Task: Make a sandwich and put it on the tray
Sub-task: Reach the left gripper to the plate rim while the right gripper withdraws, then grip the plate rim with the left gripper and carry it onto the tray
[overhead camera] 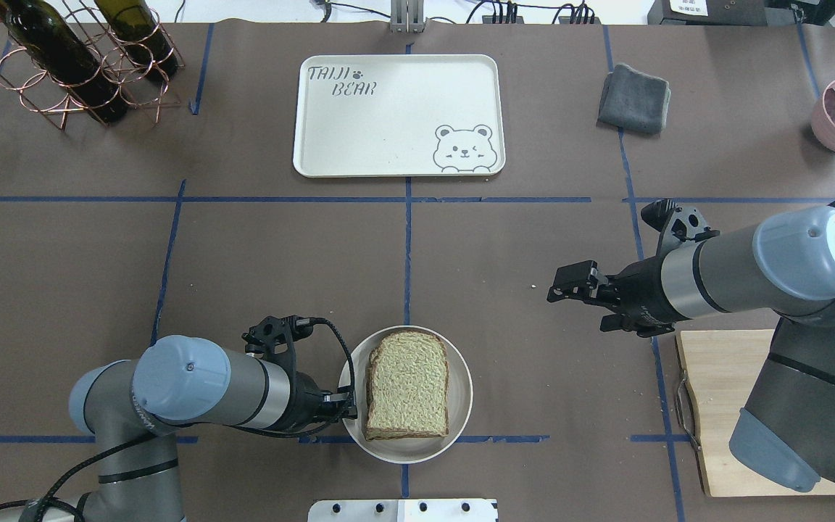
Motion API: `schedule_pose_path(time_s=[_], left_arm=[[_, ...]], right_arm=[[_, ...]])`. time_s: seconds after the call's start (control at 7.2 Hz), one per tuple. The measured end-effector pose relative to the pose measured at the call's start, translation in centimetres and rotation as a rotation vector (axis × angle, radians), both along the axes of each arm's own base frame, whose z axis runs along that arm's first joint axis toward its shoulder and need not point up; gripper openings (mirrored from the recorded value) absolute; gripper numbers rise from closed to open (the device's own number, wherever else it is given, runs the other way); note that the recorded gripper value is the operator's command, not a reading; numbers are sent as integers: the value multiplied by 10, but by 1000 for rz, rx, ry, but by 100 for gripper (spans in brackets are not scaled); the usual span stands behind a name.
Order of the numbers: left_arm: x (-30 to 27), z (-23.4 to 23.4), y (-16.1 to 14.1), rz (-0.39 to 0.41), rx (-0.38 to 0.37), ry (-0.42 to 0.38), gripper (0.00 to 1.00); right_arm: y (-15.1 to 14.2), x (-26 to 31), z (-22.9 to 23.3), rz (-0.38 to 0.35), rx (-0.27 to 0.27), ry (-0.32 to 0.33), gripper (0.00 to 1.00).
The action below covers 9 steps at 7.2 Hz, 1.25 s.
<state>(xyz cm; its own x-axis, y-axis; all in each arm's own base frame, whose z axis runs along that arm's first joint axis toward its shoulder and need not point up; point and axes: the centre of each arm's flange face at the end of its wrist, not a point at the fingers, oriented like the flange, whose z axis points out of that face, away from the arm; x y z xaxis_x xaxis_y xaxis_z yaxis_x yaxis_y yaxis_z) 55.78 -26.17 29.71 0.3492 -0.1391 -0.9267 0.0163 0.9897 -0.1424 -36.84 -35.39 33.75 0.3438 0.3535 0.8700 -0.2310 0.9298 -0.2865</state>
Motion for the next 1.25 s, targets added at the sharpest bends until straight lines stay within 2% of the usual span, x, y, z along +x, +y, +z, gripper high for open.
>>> schedule_pose_path(time_s=[0.14,0.28,0.56,0.83,1.11,1.25], left_arm=[[4,-2,0,1,0,0,24],[7,-3,-1,2,0,1,0],[7,-6,-1,3,1,7,0],[-6,-25,0,-8,-11,50,0],[-25,-55,-8,-73,-141,113,0],[-33,-68,-25,-123,-207,137,0]], right_arm=[[0,0,0,0,-1,0,100],[0,0,0,0,-1,0,100],[0,0,1,1,-2,1,100],[0,-1,2,0,-3,3,100],[0,3,6,1,-6,9,100],[3,14,17,3,-8,12,100]])
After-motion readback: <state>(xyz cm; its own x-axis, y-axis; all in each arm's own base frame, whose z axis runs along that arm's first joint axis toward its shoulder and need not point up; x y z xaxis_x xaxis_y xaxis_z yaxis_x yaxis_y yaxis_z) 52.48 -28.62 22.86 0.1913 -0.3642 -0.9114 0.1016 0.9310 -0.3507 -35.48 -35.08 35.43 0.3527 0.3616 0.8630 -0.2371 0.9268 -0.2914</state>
